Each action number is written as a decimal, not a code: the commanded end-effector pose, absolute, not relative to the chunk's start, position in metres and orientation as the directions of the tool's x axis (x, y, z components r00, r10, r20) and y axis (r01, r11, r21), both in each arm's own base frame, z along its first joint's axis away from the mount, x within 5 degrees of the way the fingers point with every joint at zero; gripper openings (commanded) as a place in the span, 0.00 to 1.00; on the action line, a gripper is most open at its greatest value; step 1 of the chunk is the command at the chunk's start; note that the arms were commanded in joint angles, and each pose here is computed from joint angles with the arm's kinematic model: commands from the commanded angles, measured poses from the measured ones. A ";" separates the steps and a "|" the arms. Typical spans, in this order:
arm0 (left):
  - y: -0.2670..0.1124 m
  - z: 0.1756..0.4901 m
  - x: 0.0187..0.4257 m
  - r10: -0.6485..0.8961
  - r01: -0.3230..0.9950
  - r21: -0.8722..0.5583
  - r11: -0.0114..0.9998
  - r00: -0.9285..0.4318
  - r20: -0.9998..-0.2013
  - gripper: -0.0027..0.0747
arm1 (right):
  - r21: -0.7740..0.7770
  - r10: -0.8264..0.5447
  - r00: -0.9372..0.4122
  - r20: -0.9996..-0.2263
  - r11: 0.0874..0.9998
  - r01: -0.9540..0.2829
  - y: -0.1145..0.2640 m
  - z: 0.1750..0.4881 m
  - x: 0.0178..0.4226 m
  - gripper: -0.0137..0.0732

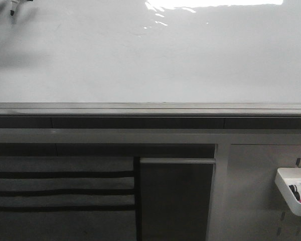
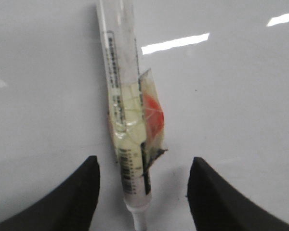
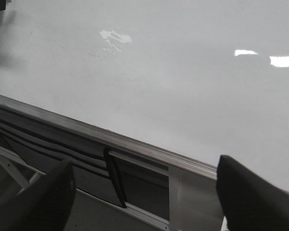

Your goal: Write number 3 on whiteboard

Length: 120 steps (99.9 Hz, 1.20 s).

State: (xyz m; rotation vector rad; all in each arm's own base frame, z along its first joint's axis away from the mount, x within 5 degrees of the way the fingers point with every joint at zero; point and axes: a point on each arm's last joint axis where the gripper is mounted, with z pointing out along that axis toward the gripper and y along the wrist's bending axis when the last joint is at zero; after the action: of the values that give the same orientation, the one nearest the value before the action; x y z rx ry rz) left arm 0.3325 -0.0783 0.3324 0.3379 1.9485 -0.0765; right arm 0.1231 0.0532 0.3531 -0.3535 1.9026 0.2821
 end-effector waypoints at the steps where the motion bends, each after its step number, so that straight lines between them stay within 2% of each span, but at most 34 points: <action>1: -0.081 0.357 0.334 0.171 0.262 0.110 0.959 -0.222 -0.960 0.51 | 0.013 -0.086 -0.237 -0.968 0.923 -0.385 0.054 0.370 0.125 0.78; 25: -0.082 0.355 0.337 0.168 0.261 0.110 0.959 -0.209 -0.963 0.49 | 0.013 -0.086 -0.237 -0.968 0.923 -0.385 0.054 0.370 0.125 0.78; 44: -0.082 0.355 0.337 0.168 0.261 0.110 0.959 -0.210 -0.963 0.29 | 0.013 -0.087 -0.241 -0.967 0.923 -0.385 0.054 0.370 0.124 0.78; 56: -0.082 0.355 0.337 0.168 0.261 0.110 0.959 -0.209 -0.963 0.20 | 0.013 -0.087 -0.241 -0.967 0.923 -0.385 0.054 0.370 0.124 0.78; 95: -0.082 0.355 0.337 0.170 0.262 0.110 0.959 -0.217 -0.961 0.04 | 0.016 -0.086 -0.246 -0.965 0.923 -0.385 0.054 0.369 0.124 0.78; 108: -0.080 0.365 0.323 0.256 0.286 0.180 0.941 -0.254 -0.933 0.01 | 0.061 -0.064 -0.303 -0.951 0.921 -0.386 0.054 0.378 0.119 0.78; 120: -0.085 0.377 0.296 0.436 0.389 0.300 0.871 -0.332 -0.836 0.01 | 0.061 -0.088 -0.351 -0.932 0.918 -0.393 0.051 0.393 0.111 0.78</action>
State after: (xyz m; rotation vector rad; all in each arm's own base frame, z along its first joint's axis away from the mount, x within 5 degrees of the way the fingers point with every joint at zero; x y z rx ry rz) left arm 0.3210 -0.0813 0.3366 0.4925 2.0358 0.0099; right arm 0.1155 0.0515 0.3684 -0.3400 1.9805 0.3124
